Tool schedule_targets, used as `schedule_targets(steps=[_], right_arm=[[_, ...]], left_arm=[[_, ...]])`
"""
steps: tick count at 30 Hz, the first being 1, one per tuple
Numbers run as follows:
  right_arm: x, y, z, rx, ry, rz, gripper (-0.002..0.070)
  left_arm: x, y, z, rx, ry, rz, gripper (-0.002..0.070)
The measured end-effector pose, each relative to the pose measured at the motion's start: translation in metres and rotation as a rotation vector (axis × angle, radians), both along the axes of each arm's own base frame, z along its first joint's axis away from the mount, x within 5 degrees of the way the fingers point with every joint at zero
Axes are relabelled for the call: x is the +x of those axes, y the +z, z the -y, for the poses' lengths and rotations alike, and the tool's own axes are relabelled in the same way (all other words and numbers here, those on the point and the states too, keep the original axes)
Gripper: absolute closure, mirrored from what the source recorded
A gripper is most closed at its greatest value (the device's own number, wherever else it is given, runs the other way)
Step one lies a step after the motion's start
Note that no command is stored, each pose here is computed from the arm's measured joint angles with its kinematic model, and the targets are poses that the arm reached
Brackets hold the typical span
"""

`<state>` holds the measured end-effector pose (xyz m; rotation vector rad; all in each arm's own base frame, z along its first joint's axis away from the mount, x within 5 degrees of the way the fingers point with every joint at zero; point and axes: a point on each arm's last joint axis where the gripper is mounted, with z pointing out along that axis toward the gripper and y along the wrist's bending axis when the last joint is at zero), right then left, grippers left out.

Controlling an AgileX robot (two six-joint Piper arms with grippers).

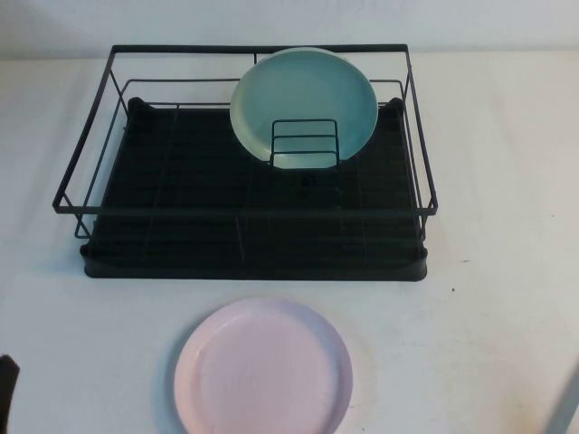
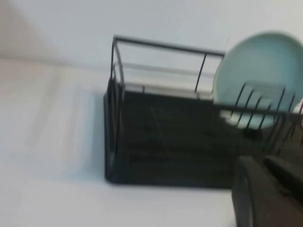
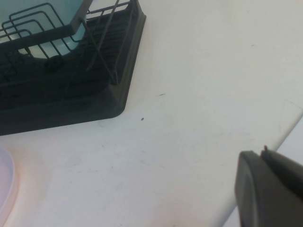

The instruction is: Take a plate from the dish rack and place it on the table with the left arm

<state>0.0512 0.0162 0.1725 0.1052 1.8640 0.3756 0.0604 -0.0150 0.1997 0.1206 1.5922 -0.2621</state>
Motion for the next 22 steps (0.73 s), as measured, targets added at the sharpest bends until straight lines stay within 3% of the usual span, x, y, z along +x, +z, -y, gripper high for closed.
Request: schedule_targets(steps=[9,22], right_arm=[[0.000,0.000,0.000,0.006,0.000,0.000,0.0696],[0.000,0.000,0.000,0.009,0.001,-0.001,0.0696]], left_arm=[[-0.007,-0.024,-0.003,0.275,-0.013,-0.181,0.0676],[-0.007,-0.025,-0.009,0.248,0.101,-0.211,0.0676]])
